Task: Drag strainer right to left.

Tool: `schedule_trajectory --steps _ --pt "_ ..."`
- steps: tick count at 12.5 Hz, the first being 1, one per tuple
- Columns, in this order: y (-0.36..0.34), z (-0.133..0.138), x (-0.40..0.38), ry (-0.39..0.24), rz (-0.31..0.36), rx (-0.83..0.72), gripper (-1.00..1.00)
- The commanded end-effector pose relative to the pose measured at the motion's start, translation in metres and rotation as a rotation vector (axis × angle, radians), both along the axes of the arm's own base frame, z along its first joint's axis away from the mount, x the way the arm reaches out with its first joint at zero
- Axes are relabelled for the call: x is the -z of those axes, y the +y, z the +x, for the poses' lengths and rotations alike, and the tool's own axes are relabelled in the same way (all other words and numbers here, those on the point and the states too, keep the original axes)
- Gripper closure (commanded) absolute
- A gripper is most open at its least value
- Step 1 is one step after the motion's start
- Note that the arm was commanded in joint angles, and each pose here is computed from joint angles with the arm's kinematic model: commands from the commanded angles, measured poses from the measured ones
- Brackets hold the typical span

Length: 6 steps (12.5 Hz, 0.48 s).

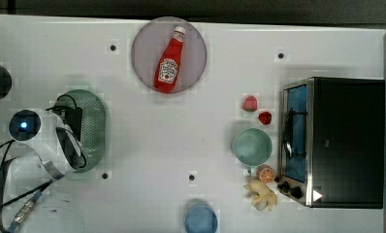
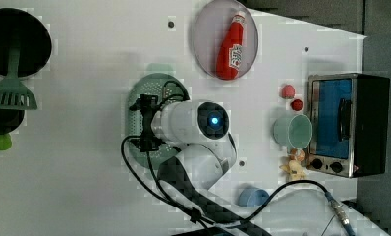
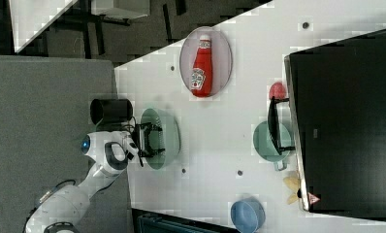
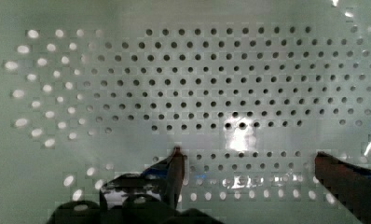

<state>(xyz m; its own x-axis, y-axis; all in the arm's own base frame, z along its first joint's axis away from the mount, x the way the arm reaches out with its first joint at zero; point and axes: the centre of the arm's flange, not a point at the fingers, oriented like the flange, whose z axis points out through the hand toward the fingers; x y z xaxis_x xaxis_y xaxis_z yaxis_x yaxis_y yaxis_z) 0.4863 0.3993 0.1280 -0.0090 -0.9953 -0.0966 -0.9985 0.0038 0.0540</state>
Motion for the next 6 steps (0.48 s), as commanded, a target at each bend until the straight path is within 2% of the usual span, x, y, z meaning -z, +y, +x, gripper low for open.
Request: schedule_trajectory --steps 1,6 --pt "0.028 -0.009 -0.013 0.008 0.033 0.033 -1.00" --pt "0.029 0.001 -0.028 -0.010 0.038 0.011 -1.00"
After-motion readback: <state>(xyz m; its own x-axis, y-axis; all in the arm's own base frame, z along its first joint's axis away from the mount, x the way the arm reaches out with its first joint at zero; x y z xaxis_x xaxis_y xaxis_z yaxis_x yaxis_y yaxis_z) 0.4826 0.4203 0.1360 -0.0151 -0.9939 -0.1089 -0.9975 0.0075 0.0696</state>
